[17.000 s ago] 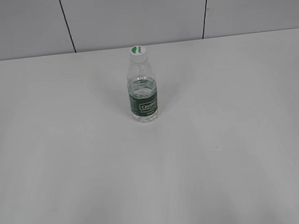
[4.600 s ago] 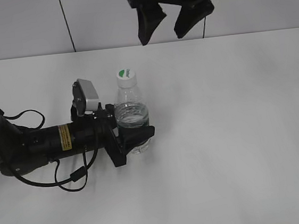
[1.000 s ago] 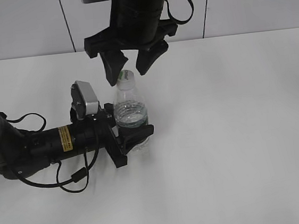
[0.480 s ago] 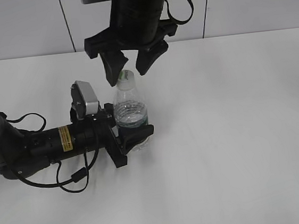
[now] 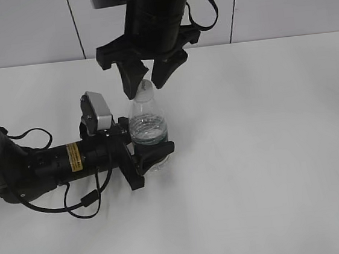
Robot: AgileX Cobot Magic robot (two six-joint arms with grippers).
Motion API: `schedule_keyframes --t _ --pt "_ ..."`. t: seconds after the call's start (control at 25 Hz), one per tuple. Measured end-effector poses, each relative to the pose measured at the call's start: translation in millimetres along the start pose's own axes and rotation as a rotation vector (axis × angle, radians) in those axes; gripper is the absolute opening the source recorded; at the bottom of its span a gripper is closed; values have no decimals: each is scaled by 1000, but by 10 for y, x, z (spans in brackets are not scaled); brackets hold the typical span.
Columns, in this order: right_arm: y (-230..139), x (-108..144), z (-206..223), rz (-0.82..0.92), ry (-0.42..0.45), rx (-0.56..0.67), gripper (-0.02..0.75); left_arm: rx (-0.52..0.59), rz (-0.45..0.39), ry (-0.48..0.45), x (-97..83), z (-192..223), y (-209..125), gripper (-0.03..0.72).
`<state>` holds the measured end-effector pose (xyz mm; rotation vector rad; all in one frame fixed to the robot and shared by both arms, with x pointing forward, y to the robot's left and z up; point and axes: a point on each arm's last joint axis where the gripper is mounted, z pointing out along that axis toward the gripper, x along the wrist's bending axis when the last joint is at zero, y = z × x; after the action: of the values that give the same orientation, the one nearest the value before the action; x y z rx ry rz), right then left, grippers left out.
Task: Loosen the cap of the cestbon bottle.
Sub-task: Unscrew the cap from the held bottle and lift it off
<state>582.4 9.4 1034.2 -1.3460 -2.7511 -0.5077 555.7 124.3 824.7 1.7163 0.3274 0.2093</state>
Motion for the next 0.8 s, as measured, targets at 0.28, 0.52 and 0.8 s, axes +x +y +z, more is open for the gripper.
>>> schedule_keyframes --t 0.28,0.52,0.8 --pt "-1 18 1 -30 11 0 304 0 0 2 4 1 1 407" --pt "0 27 1 -124 21 -2 304 0 0 2 4 1 1 406" --pt "4 34 1 -382 27 -10 304 0 5 0 2 1 1 406"
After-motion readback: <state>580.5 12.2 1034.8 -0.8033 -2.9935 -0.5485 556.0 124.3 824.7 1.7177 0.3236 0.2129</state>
